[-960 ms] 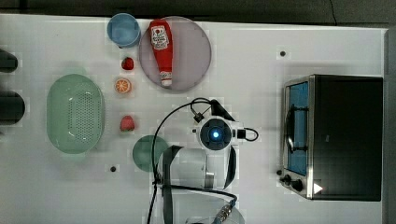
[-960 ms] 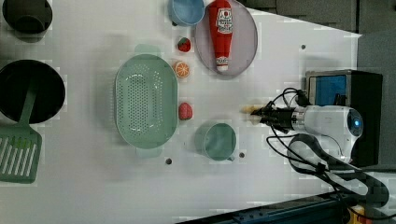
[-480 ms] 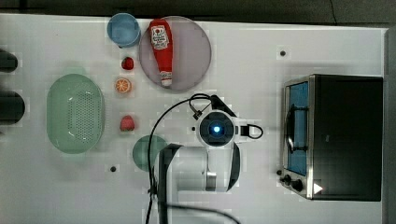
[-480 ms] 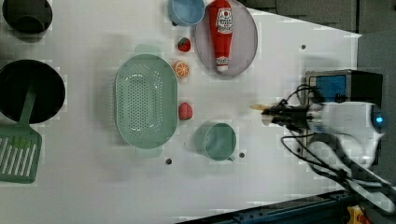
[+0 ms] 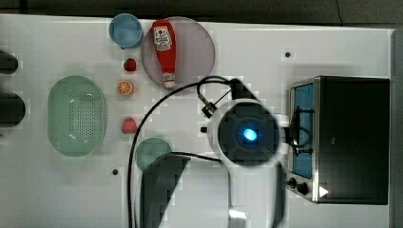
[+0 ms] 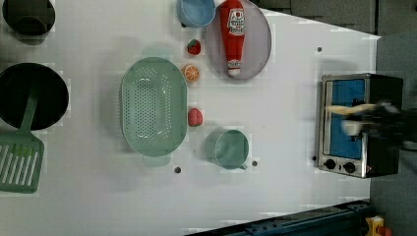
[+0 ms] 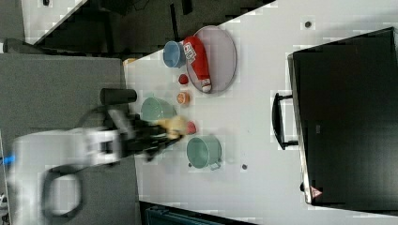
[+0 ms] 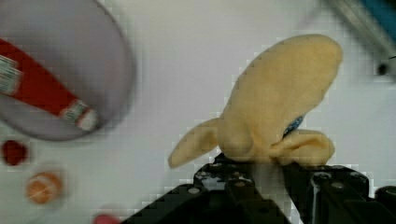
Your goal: Pick banana from table and place on oven.
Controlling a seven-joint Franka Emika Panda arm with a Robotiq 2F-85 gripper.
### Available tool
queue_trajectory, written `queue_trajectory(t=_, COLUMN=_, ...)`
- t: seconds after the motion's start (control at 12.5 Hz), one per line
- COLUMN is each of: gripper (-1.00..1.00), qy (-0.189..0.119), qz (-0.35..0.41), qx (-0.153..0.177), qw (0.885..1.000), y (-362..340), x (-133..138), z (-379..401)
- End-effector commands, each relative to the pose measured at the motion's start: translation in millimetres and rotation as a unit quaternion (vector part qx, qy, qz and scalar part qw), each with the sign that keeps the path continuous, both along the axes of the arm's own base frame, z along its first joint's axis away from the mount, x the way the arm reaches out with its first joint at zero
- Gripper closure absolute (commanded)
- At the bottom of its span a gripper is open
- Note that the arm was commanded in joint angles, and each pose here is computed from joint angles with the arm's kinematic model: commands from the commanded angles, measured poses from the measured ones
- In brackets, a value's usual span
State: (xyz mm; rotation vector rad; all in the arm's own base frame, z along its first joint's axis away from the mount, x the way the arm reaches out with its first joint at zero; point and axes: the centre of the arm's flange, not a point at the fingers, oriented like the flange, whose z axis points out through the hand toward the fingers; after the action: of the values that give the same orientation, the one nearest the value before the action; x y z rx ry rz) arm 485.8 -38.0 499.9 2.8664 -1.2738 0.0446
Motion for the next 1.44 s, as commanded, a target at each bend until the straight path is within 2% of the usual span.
queue_trajectory(t=0.08, gripper=0.43, qy=0.013, qz=-0.041, qx=0.009, qw=0.999, y=-36.6, x=-6.7, z=40.8)
queue_trajectory(t=0.4, gripper=0.43, qy=0.015, qz=-0.067, qx=0.011, qw=0.998, y=-131.3, x=-11.9, z=51.9)
queue_trajectory(t=0.56, gripper=0.43, qy=0.016, qz=-0.037, qx=-0.002, qw=0.999, y=-187.7, x=-15.4, z=33.4)
queue_trajectory(t=0.8, gripper=0.43, qy=-0.007, qz=0.026, qx=-0.037, qw=0.999, y=-266.6, x=-15.7, z=-6.1)
queue_trajectory(t=1.04, gripper=0.43, qy=0.009, qz=0.072, qx=-0.073, qw=0.995, y=-315.2, x=-13.8, z=-43.8)
queue_trajectory(t=1.2, gripper=0.43, qy=0.026, qz=0.098, qx=-0.079, qw=0.992, y=-328.8, x=-8.4, z=-58.6)
queue_trajectory(t=1.28, gripper=0.33, qy=0.034, qz=0.110, qx=-0.076, qw=0.990, y=-332.4, x=-7.7, z=-67.0)
queue_trajectory(t=1.44, gripper=-0.10, qy=0.037, qz=0.117, qx=-0.077, qw=0.989, y=-339.0, x=-7.5, z=-77.2)
